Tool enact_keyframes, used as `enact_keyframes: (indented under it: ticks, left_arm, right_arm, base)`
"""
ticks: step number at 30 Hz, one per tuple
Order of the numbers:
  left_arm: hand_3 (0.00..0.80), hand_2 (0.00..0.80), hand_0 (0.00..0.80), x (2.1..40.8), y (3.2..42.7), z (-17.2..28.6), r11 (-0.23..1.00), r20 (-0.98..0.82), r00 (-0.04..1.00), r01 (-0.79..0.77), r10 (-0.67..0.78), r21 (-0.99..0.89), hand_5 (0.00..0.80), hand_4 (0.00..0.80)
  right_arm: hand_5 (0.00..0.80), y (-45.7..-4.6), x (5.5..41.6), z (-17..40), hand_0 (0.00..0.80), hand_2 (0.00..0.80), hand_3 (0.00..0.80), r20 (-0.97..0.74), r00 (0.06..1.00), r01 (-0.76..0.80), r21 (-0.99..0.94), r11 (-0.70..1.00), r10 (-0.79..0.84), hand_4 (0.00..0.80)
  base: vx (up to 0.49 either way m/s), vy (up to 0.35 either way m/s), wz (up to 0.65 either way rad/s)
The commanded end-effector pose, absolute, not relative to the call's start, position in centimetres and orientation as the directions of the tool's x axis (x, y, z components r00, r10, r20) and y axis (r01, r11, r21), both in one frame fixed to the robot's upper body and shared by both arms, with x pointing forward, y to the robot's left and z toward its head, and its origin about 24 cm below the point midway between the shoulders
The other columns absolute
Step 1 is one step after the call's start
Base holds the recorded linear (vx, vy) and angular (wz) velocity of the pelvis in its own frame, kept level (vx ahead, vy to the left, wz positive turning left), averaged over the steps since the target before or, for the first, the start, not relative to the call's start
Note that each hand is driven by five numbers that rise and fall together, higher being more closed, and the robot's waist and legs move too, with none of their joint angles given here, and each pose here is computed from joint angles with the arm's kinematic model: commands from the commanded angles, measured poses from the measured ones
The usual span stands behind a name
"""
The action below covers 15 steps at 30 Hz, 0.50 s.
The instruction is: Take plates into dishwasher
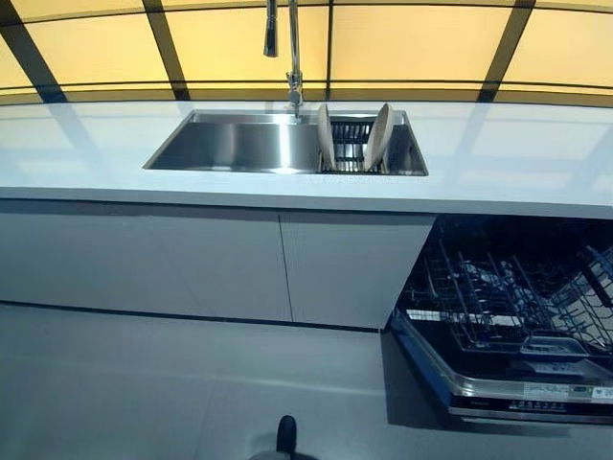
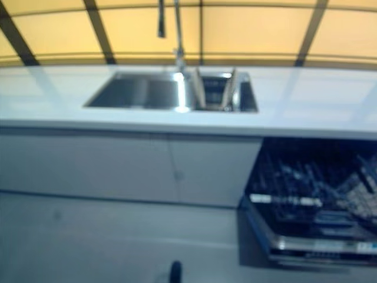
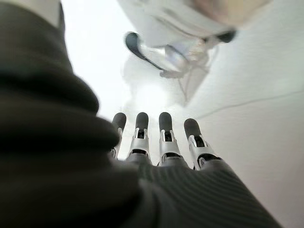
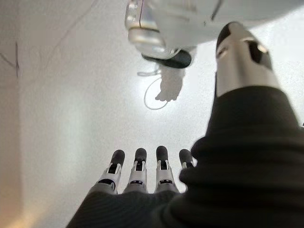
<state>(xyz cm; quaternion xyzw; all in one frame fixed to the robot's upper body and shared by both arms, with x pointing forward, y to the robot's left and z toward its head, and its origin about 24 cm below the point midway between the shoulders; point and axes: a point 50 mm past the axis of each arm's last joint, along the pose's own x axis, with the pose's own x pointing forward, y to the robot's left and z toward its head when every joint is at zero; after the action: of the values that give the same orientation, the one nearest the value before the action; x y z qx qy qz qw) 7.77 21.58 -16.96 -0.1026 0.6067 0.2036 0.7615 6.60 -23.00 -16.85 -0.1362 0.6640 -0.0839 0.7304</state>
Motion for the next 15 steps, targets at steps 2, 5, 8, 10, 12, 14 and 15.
enact_keyframes:
  ticks: [2, 5, 8, 10, 12, 14, 15]
  left_arm:
    - [0.0, 0.0, 0.0, 10.1, 22.3, -16.3, 0.934, -0.938, 0.252, -0.325, 0.238, 0.15, 0.0, 0.0]
    - [0.0, 0.0, 0.0, 11.5, 21.9, -16.0, 0.952, -0.929, 0.293, -0.268, 0.228, 0.149, 0.0, 0.0]
    - [0.0, 0.0, 0.0, 11.4, 20.8, -16.3, 0.961, -0.938, 0.29, -0.249, 0.188, 0.116, 0.0, 0.0]
    - [0.0, 0.0, 0.0, 11.0, 20.5, -16.4, 0.96, -0.937, 0.291, -0.253, 0.194, 0.121, 0.0, 0.0]
    - [0.0, 0.0, 0.0, 10.9, 20.5, -16.4, 0.957, -0.938, 0.288, -0.265, 0.193, 0.115, 0.0, 0.0]
    - [0.0, 0.0, 0.0, 10.7, 20.6, -16.5, 0.941, -0.943, 0.268, -0.323, 0.197, 0.105, 0.0, 0.0]
    - [0.0, 0.0, 0.0, 10.7, 20.8, -16.4, 0.93, -0.94, 0.266, -0.35, 0.212, 0.11, 0.0, 0.0]
  right_arm:
    - [0.0, -22.3, 8.2, -16.7, 0.0, 0.0, 0.0, -0.95, 0.168, -0.085, -0.278, 0.957, -0.261, 0.0]
    - [0.0, -21.8, 9.3, -16.6, 0.0, 0.0, 0.0, -0.947, 0.198, -0.128, -0.28, 0.952, -0.252, 0.0]
    - [0.0, -21.7, 9.9, -16.5, 0.0, 0.0, 0.0, -0.947, 0.213, -0.151, -0.274, 0.95, -0.24, 0.0]
    - [0.0, -21.5, 10.5, -16.3, 0.0, 0.0, 0.0, -0.946, 0.234, -0.169, -0.269, 0.948, -0.226, 0.0]
    - [0.0, -21.6, 10.9, -16.2, 0.0, 0.0, 0.0, -0.942, 0.251, -0.172, -0.271, 0.947, -0.224, 0.0]
    - [0.0, -21.7, 10.8, -16.2, 0.0, 0.0, 0.0, -0.94, 0.239, -0.146, -0.282, 0.948, -0.243, 0.0]
    - [0.0, -21.8, 10.6, -16.2, 0.0, 0.0, 0.0, -0.939, 0.224, -0.119, -0.291, 0.949, -0.26, 0.0]
  base:
    - [0.269, 0.055, -0.31]
    - [0.154, 0.034, -0.3]
    - [0.077, 0.011, -0.05]
    - [0.087, 0.008, -0.04]
    - [0.095, 0.037, 0.02]
    - [0.169, 0.103, 0.08]
    - [0.232, 0.136, 0.03]
